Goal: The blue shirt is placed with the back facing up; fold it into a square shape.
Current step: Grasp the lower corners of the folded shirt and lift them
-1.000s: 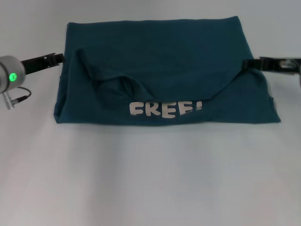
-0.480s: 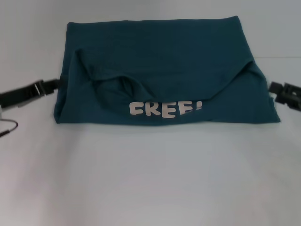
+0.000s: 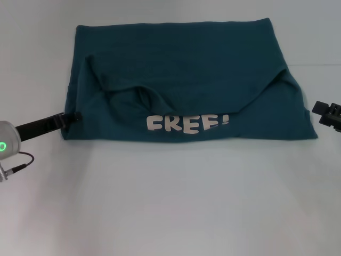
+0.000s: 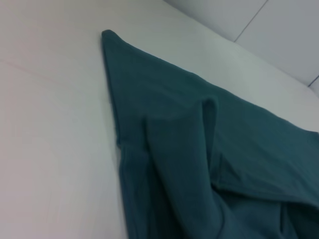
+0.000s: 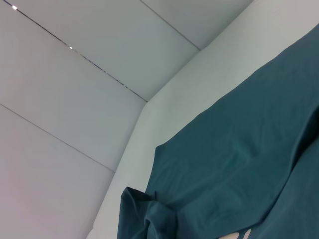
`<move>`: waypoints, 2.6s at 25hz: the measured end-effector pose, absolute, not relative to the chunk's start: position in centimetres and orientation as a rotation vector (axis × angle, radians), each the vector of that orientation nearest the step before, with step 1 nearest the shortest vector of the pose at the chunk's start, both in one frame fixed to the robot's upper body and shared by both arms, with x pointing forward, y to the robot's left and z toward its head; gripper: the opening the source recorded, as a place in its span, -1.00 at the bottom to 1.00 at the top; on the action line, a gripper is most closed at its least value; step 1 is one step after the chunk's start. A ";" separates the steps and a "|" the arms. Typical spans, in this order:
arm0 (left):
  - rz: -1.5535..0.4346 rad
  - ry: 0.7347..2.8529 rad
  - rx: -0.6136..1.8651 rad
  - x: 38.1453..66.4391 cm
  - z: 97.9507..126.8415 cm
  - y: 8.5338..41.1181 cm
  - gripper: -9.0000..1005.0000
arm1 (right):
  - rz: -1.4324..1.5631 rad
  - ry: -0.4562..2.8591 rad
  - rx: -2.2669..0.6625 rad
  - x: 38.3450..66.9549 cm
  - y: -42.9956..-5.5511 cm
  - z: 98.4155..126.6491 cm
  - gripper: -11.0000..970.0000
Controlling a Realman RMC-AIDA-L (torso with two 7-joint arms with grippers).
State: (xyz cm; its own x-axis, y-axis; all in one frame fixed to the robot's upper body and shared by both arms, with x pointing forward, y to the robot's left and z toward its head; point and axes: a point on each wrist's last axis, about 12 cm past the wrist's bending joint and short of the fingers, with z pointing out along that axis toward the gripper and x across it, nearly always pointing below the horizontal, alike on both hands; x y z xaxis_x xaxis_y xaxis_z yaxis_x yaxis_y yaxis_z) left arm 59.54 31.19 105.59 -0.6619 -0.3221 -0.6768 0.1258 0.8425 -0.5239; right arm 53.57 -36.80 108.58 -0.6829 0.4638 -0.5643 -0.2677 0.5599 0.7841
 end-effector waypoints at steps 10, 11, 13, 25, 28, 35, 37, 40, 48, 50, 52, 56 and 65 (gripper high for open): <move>-0.663 2.209 -0.124 59.8 105.1 30.7 -0.04 | 1.171 2.005 0.171 53.4 -37.1 108.4 0.57; -0.661 2.210 -0.125 59.8 105.1 30.7 -0.04 | 1.171 2.006 0.172 53.3 -37.1 108.4 0.57; -0.655 2.209 -0.130 59.8 105.1 30.7 -0.03 | 1.171 2.004 0.175 53.3 -37.1 108.4 0.57; -0.660 2.204 -0.145 59.8 105.4 31.1 0.02 | 1.173 1.984 0.193 53.1 -37.5 108.5 0.57; -0.660 2.223 -0.151 60.0 105.6 31.1 0.04 | 1.175 1.983 0.190 53.2 -37.4 108.6 0.57; -0.652 2.222 -0.150 60.1 105.8 31.2 0.26 | 1.179 1.980 0.190 53.3 -37.3 108.7 0.57; -0.653 2.222 -0.150 60.1 105.8 31.2 0.42 | 1.179 1.980 0.193 53.3 -37.3 108.7 0.57; -0.658 2.222 -0.151 60.1 105.8 31.0 0.61 | 1.177 1.980 0.197 53.3 -37.4 108.6 0.57; -0.701 2.221 -0.139 60.3 105.9 30.0 0.74 | 1.174 1.980 0.202 53.3 -37.5 108.6 0.57; -0.698 2.224 -0.139 60.3 105.8 29.9 0.74 | 1.173 1.981 0.203 53.3 -37.5 108.6 0.57; -0.689 2.229 -0.144 60.2 105.5 29.8 0.74 | 1.171 1.982 0.205 53.2 -37.5 108.5 0.57; -0.681 2.244 -0.160 60.0 105.0 29.9 0.74 | 1.169 1.983 0.209 53.1 -37.6 108.4 0.57; -0.684 2.250 -0.107 60.1 105.1 29.2 0.74 | 1.174 1.983 0.207 53.0 -37.6 108.4 0.57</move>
State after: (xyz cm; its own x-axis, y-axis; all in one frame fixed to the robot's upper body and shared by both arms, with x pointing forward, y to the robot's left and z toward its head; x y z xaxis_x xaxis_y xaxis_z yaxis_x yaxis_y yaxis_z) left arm 60.06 29.22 105.11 -0.7019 -0.2801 -0.6549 0.1319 0.8524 -0.5060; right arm 52.96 -37.61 108.44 -0.6633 0.5022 -0.5548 -0.2448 0.5550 0.7950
